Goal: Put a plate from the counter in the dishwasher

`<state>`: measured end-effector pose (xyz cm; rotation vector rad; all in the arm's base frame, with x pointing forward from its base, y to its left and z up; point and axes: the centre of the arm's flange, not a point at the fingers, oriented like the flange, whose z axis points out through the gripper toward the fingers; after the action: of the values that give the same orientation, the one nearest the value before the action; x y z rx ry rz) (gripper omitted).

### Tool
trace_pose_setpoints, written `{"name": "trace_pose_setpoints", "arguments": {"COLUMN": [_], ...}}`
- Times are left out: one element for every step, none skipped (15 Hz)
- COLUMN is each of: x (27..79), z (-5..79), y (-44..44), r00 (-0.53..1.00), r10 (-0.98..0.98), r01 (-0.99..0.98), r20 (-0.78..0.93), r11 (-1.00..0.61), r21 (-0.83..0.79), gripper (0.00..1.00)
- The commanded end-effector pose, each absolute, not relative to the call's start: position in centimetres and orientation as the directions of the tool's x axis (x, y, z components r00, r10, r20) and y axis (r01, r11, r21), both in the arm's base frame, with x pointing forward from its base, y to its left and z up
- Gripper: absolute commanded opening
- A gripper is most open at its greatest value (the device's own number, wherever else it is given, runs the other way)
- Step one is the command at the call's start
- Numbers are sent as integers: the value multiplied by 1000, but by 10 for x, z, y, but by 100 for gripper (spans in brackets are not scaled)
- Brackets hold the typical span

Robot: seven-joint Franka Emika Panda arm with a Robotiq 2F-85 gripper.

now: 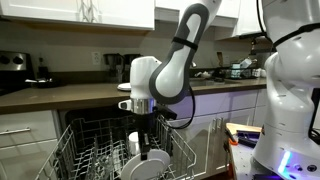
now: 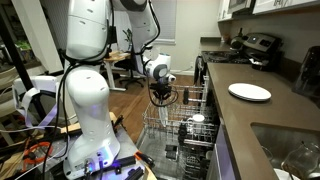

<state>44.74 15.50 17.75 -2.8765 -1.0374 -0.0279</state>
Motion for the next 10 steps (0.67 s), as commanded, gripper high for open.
{"name": "trace_pose_setpoints", "arguments": {"x": [457,456,456,455,454,452,451,449,447,445], "z": [174,173,173,173,173,176,178,182,187,193], "y": [146,146,145,145,144,144,144,145,146,146], "r00": [762,768,771,776,781,785,790,793,795,795], "r10": [643,637,634,629,623,618,612,609,606,607], "r01": [647,640,637,631,624,618,611,608,604,605], "r20": [80,68,64,56,49,40,34,28,22,17], "r11": [-756,-761,-763,-768,-773,-778,-783,-786,-789,-789], "r21": [-96,-102,-110,-114,-115,-116,-118,-116,-114,-107], "gripper": [5,5,5,6,31,33,38,44,51,56]}}
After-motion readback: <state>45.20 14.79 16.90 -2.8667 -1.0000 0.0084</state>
